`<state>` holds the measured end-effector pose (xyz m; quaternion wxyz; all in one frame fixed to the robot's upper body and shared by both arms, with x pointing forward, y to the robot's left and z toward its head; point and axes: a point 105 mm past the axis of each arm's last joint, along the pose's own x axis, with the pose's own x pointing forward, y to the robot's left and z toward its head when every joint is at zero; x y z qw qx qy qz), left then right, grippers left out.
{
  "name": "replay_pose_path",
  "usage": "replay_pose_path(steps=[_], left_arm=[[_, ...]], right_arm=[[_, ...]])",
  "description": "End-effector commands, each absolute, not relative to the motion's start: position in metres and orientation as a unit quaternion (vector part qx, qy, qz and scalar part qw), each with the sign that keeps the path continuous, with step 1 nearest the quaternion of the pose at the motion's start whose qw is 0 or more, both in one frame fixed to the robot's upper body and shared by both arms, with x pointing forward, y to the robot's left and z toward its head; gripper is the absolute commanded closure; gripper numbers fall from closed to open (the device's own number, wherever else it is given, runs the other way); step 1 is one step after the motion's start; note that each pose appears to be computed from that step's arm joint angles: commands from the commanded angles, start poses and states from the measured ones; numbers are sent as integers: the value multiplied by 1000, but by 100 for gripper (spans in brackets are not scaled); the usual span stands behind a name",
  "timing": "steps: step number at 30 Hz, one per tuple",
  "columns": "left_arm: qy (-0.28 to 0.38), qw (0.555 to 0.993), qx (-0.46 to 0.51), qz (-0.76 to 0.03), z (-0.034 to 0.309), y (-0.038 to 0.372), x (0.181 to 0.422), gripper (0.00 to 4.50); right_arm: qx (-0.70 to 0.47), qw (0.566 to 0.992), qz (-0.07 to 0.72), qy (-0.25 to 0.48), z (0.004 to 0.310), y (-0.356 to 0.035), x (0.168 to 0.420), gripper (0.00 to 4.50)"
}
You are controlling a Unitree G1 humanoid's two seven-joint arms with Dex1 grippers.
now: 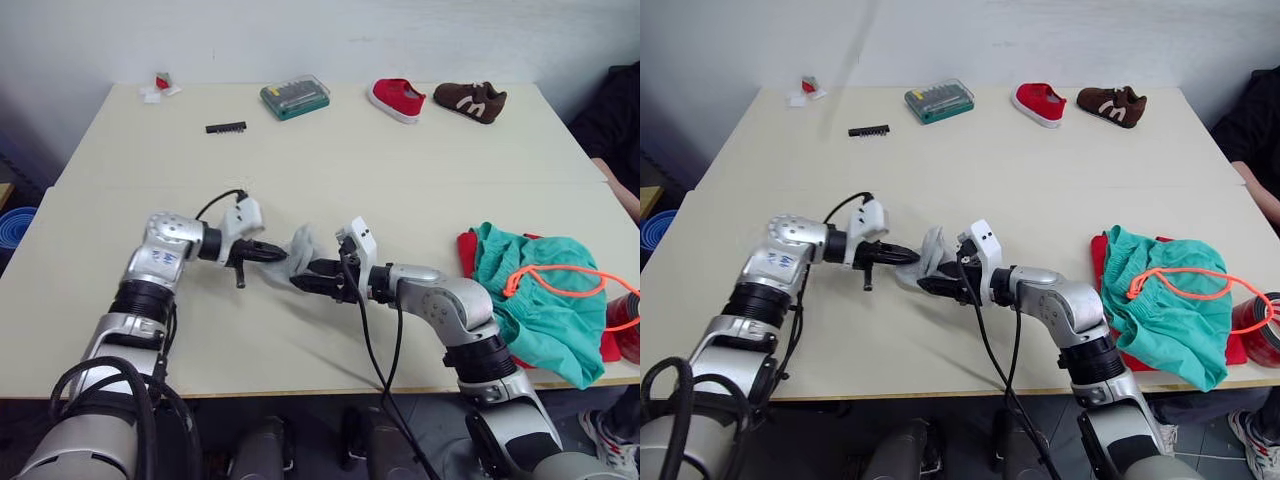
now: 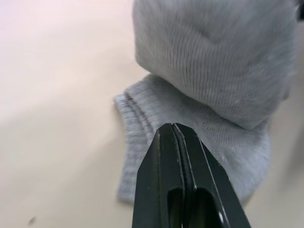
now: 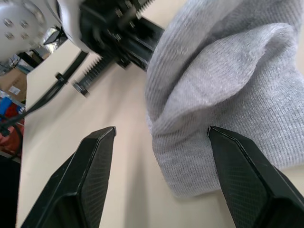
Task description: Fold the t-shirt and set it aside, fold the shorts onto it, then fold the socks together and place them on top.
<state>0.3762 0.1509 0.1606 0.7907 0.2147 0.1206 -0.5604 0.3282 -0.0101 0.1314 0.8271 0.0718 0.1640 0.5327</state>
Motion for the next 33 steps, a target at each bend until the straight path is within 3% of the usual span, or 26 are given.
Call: replay_pose_path(steps=[1, 6, 9, 13, 20, 30, 33], left_arm=[[86, 789, 219, -568, 188, 151, 370, 450], [31, 767, 159, -621, 233, 116, 353, 450], [22, 740, 163, -652, 240, 89, 340, 450], [61, 741, 212, -634, 213, 74, 348, 450], [139, 752, 308, -567, 163, 105, 372, 450], [160, 773, 303, -533, 148, 140, 375, 450], [154, 781, 283, -535, 143, 136, 375, 450]], right_arm=[[57, 824, 546, 140, 137, -5, 327, 134], [32, 825, 546, 142, 131, -3, 329, 134], [20, 826, 545, 142, 128, -3, 330, 134], [18, 827, 544, 143, 127, -2, 332, 134], [10, 830, 538, 149, 122, -5, 332, 134], [9, 836, 527, 152, 119, -10, 333, 134], [24, 829, 543, 131, 133, -11, 326, 152]])
